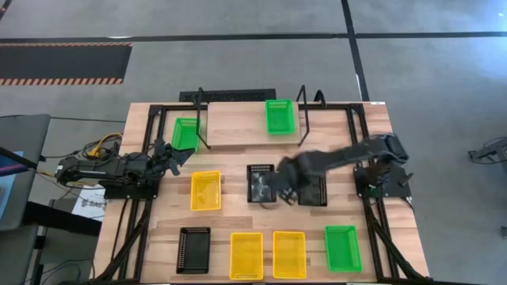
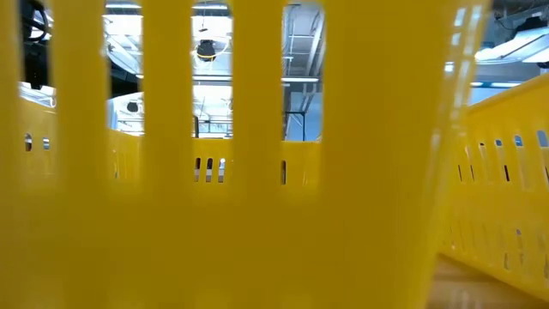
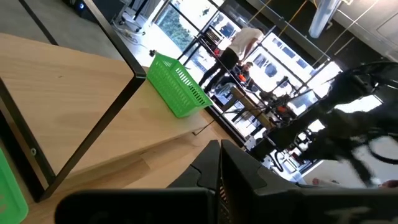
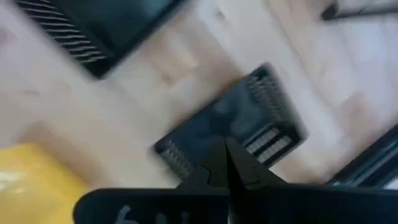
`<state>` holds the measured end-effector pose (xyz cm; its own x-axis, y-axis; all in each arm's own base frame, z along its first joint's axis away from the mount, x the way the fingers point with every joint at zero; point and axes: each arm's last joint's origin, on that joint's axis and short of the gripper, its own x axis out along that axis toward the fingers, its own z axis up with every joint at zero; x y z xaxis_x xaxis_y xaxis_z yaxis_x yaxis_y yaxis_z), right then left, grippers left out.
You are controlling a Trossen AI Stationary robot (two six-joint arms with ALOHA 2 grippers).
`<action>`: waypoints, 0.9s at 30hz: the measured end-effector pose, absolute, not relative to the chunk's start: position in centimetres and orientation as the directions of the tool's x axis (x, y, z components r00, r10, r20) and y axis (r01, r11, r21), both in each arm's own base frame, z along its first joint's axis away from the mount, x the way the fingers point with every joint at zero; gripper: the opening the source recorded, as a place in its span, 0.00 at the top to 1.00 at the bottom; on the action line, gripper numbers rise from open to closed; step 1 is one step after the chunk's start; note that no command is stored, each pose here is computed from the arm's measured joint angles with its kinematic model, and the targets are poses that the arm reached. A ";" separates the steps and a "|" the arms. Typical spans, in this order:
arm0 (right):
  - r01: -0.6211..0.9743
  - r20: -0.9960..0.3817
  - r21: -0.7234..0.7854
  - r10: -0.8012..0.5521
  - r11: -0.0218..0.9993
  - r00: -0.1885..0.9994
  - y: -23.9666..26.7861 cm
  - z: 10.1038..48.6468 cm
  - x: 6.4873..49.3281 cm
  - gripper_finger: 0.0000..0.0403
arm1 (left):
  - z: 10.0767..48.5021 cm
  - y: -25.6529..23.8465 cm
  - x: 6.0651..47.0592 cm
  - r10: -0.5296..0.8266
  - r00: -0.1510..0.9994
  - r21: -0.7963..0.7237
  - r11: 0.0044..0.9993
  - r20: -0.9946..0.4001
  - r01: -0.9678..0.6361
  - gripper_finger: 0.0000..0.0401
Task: Stack baskets on shelf by color
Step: Stack the bottom green bin on the green bin on the shelf
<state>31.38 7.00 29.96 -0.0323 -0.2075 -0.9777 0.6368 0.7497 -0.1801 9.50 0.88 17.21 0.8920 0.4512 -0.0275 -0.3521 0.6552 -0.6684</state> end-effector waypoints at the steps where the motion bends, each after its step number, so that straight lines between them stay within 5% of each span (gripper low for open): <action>1: 0.680 -0.977 -0.177 -0.211 0.712 -0.033 7.9 30.3 30.8 1.00 | 17.2 0.9 9.5 0.449 0.893 -0.668 0.656 -0.028 -0.350 1.00; 10: 0.890 -0.991 -0.091 -0.133 0.447 -0.035 15.2 30.3 25.7 0.93 | 17.0 0.8 9.7 0.409 0.911 -0.664 0.668 -0.051 -0.336 1.00; 18: 0.953 -0.978 -0.205 -0.074 0.224 -0.193 19.6 28.1 21.6 0.80 | 17.0 0.7 9.7 0.403 0.914 -0.671 0.664 -0.050 -0.330 1.00; 27: 0.965 -0.970 -0.243 -0.001 0.101 -0.244 23.5 27.4 18.1 0.58 | 17.0 0.7 9.7 0.403 0.914 -0.698 0.641 -0.050 -0.321 1.00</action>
<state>18.11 23.48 27.35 -0.2442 -0.0010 -0.9697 0.9647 0.1014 -0.2430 9.73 0.73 17.01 0.9138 0.4031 -0.0503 -0.3210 0.6406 -0.6976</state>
